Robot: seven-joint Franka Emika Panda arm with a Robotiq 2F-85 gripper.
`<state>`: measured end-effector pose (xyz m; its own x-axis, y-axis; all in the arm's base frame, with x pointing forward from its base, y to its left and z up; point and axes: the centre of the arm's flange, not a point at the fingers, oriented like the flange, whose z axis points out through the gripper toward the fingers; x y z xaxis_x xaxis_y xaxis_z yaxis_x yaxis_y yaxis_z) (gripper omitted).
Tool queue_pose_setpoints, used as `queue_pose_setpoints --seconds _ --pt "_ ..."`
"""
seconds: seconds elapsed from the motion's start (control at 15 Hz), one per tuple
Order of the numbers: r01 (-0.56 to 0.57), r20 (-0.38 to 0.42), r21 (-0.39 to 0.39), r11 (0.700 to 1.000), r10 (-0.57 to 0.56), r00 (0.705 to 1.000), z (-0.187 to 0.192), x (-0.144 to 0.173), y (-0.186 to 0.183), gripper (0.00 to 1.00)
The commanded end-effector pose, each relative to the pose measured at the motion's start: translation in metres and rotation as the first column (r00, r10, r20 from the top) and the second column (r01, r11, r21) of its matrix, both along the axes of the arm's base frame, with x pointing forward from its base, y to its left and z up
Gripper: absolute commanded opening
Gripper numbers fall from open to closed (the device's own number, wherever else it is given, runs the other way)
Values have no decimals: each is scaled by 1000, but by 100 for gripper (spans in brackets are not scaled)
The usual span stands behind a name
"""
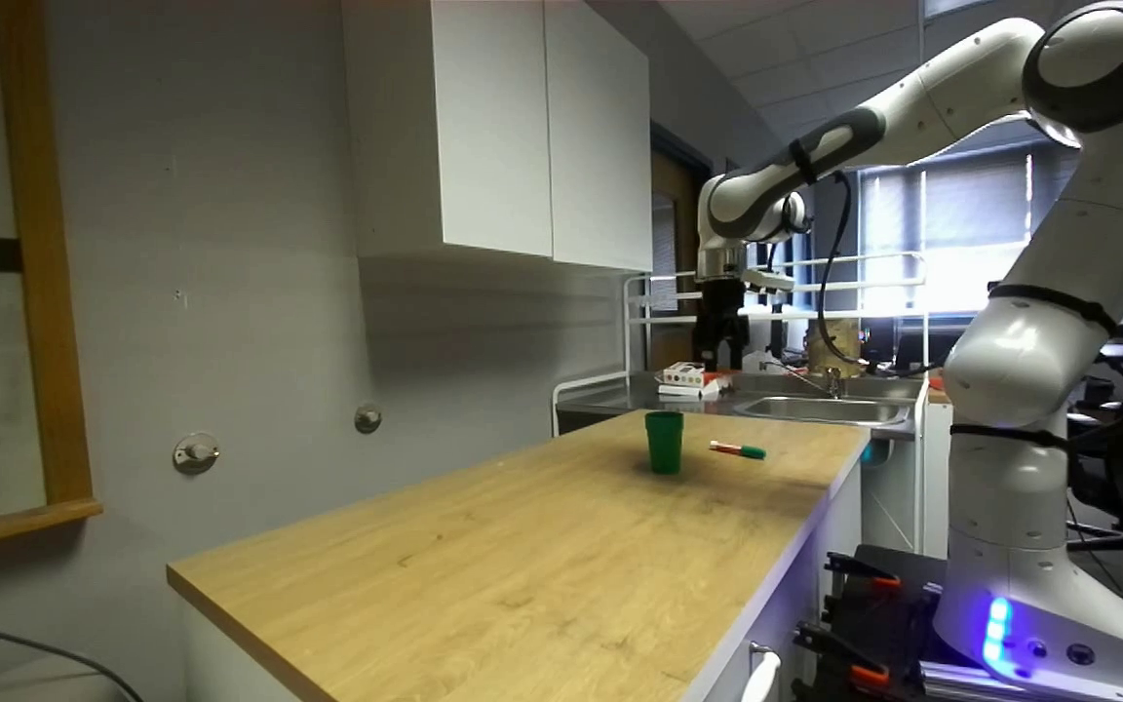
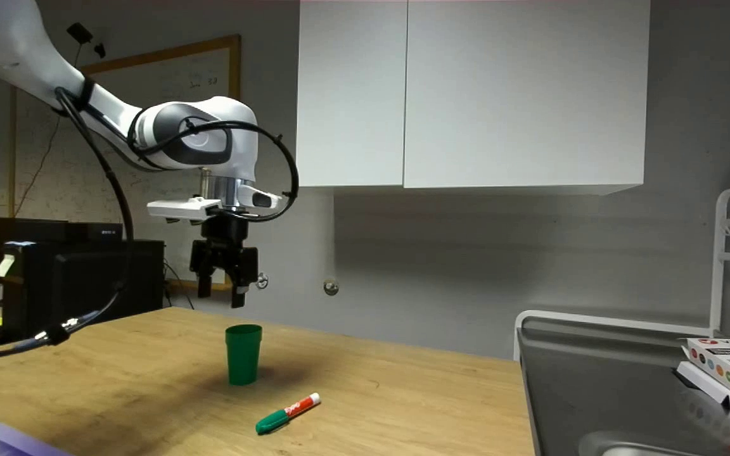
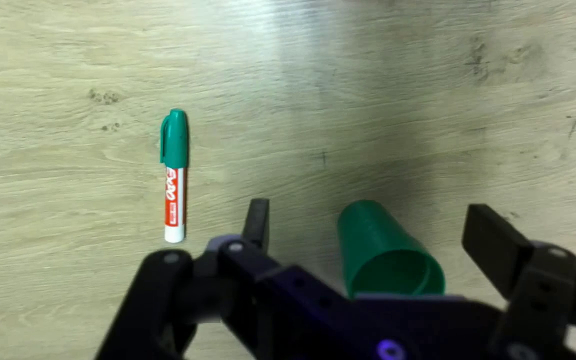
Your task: Pick up the marker and put it in the cup
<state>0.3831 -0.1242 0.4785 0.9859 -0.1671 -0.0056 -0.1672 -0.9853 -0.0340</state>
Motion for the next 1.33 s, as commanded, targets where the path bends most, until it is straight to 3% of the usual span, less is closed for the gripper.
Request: queue_pose_setpoints --seconds 0.0,0.33,0.67,0.87,1.27 --pt "15 -64 0 1000 -15 998 -10 17 -55 100" --pt "12 -120 8 1000 -11 993 -27 45 -98 100" --pt "-58 -184 -1 998 57 981 -61 102 -97 100" --pt "-75 -221 16 997 77 972 -93 122 -98 100" --pt "-30 -248 75 997 48 968 -143 82 -114 100"
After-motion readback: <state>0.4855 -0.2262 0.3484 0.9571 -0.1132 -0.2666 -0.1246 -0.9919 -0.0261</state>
